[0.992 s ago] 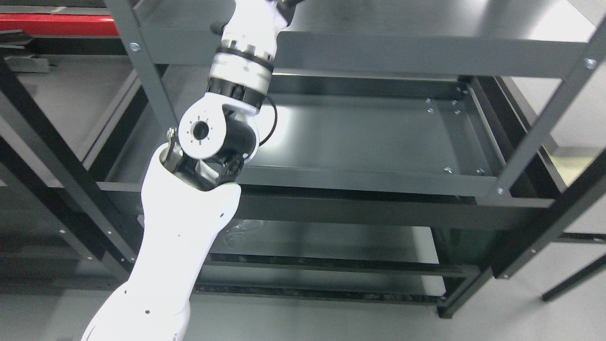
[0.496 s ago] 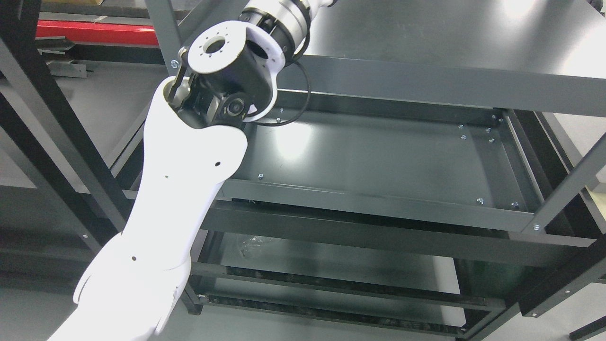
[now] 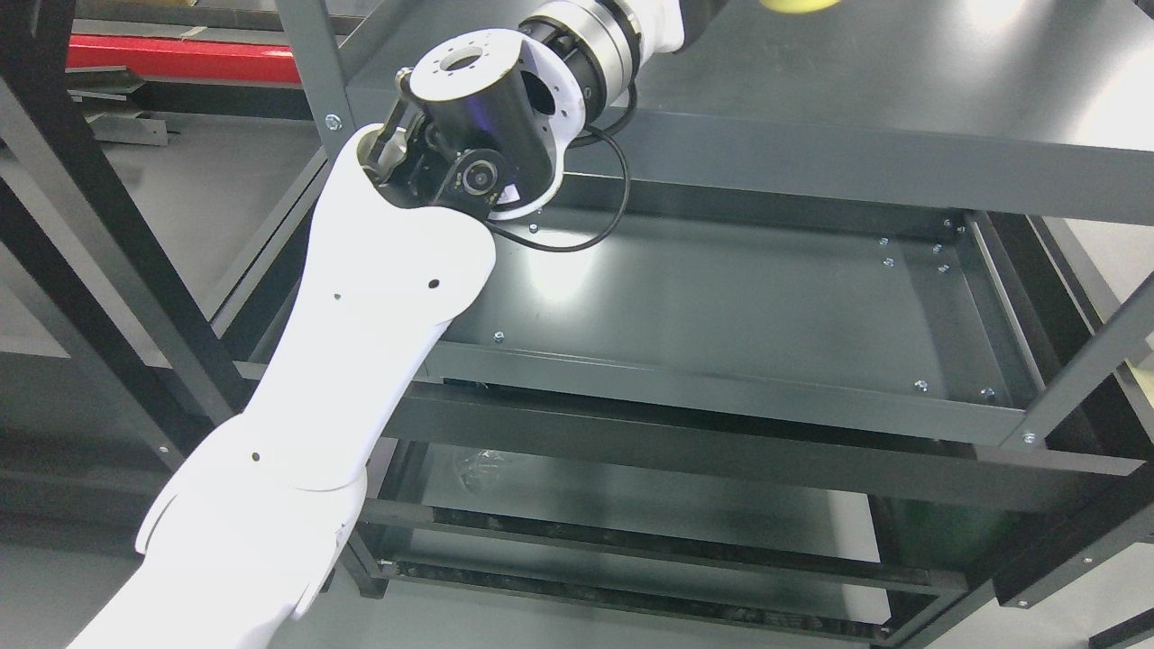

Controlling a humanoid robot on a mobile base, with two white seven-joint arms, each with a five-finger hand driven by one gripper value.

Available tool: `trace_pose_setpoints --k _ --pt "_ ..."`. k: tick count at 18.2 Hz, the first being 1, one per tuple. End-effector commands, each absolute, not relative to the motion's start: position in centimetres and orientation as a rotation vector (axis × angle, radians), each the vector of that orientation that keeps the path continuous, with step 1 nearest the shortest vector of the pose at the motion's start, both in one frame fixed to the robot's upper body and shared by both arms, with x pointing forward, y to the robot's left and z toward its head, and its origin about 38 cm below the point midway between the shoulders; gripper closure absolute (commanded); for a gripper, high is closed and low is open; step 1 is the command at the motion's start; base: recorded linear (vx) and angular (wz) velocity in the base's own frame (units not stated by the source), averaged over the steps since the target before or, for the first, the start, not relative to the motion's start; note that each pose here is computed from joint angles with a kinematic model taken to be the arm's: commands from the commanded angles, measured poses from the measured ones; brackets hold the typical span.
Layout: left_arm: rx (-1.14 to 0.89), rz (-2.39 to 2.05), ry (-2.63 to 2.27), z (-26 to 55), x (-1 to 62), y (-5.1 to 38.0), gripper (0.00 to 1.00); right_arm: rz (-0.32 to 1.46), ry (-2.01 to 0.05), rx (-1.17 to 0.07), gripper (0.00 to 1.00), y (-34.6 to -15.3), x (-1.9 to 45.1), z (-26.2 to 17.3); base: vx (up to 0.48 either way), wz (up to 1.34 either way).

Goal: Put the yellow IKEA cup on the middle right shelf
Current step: 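Lower the cup onto the shelf and open the left hand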

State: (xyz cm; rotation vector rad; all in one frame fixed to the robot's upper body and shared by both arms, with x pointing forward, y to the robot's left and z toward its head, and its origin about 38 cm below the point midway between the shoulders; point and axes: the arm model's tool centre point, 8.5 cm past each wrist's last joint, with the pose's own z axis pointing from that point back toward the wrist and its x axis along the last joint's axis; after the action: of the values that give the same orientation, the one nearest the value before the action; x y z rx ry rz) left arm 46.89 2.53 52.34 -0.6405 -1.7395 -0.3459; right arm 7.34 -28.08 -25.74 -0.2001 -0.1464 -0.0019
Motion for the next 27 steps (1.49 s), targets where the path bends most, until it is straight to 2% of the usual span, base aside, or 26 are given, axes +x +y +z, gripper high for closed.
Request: trace_pose_setpoints --k 1,3,7,9,18,27 --pt "-0.523 -0.313 -1.622 48.7 50.9 3.0 0.79 -0.008 -0.132 -0.216 0.01 -29.1 6.4 -25.7 0.000 0.00" --pt "-0.489 -0.308 -1.599 47.8 51.7 3.2 0.69 -0.008 -0.132 -0.216 0.01 -29.1 6.4 -25.7 -0.003 -0.03" --pt "-0.403 -0.378 -1.603 46.5 52.3 2.7 0.34 -0.008 -0.132 -0.216 0.01 -29.1 6.4 -25.7 0.002 0.01" --pt "-0.379 -0.412 -1.612 46.3 52.2 2.3 0.22 -0.008 -0.132 -0.216 0.01 -29.1 6.4 -25.7 0.000 0.00" --pt "-0.355 -0.435 -1.628 46.3 51.9 1.8 0.01 -0.008 -0.134 -0.216 0.01 -29.1 6.5 -25.7 0.000 0.00" --pt "-0.445 -0.368 -1.737 49.9 50.7 3.3 0.01 -0.008 -0.132 -0.216 0.01 -29.1 6.4 -25.7 0.000 0.00"
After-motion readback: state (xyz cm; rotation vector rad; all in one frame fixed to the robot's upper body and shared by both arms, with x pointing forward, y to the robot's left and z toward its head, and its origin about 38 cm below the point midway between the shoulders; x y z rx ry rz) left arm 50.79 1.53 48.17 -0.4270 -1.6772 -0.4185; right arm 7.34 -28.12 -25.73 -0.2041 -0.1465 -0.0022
